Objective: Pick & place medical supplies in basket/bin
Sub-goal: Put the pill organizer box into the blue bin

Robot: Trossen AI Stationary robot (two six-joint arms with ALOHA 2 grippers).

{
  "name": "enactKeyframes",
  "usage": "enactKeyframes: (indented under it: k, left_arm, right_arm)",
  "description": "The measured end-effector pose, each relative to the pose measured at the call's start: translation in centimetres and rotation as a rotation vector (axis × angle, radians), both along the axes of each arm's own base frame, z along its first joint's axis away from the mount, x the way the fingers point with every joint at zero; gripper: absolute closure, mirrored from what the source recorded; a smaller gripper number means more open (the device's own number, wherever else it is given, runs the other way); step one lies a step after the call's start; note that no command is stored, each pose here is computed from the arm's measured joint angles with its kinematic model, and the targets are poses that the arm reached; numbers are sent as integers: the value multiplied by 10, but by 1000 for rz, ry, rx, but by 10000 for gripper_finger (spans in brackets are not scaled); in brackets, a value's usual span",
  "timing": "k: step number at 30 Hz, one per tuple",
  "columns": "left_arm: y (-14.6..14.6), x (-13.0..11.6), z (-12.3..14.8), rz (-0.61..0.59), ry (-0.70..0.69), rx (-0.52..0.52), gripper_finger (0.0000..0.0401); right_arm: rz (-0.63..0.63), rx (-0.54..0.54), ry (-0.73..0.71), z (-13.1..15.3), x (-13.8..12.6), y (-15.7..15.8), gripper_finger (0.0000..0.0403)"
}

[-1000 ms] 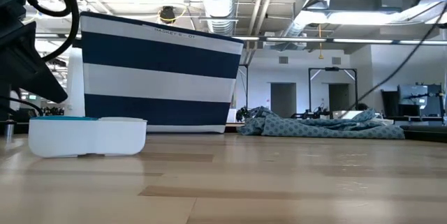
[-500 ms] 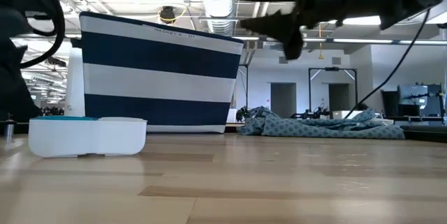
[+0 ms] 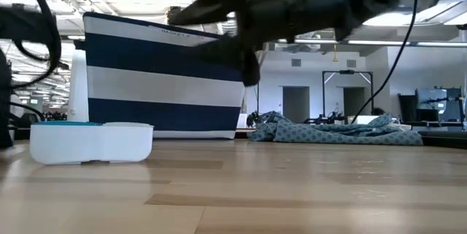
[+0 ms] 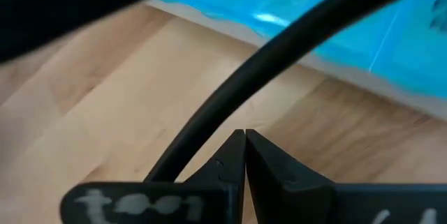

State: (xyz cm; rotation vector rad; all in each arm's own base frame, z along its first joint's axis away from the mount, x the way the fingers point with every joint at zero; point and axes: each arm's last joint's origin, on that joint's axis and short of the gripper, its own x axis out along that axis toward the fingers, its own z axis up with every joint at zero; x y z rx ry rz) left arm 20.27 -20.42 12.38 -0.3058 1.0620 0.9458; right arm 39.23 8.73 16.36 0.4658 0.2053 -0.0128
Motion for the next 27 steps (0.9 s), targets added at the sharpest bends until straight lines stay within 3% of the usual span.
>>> enactKeyframes:
  k: [3,7,9,16,20,22,27]
  left_arm:
    - [1,4,-10,-25,41,20,397]
    - [3,8,-17,-20,44,52,397]
    - [5,10,-18,-36,55,64,397]
    - [10,16,-19,-117,79,99,397]
    - [12,18,-20,-149,76,113,397]
    - [12,19,-20,-150,75,117,397]
    - [13,22,-21,-195,85,132,397]
  right_arm:
    - [-19,51,186,2,12,-2,194]
    - [-34,24,399,8,17,-3,201]
    - [-28,34,411,14,20,-2,200]
    - [-89,226,444,13,23,-13,176]
    - [-113,264,478,-4,26,-18,168]
    - [-92,295,422,-4,37,-16,168]
    - [-54,322,522,-36,52,-17,168]
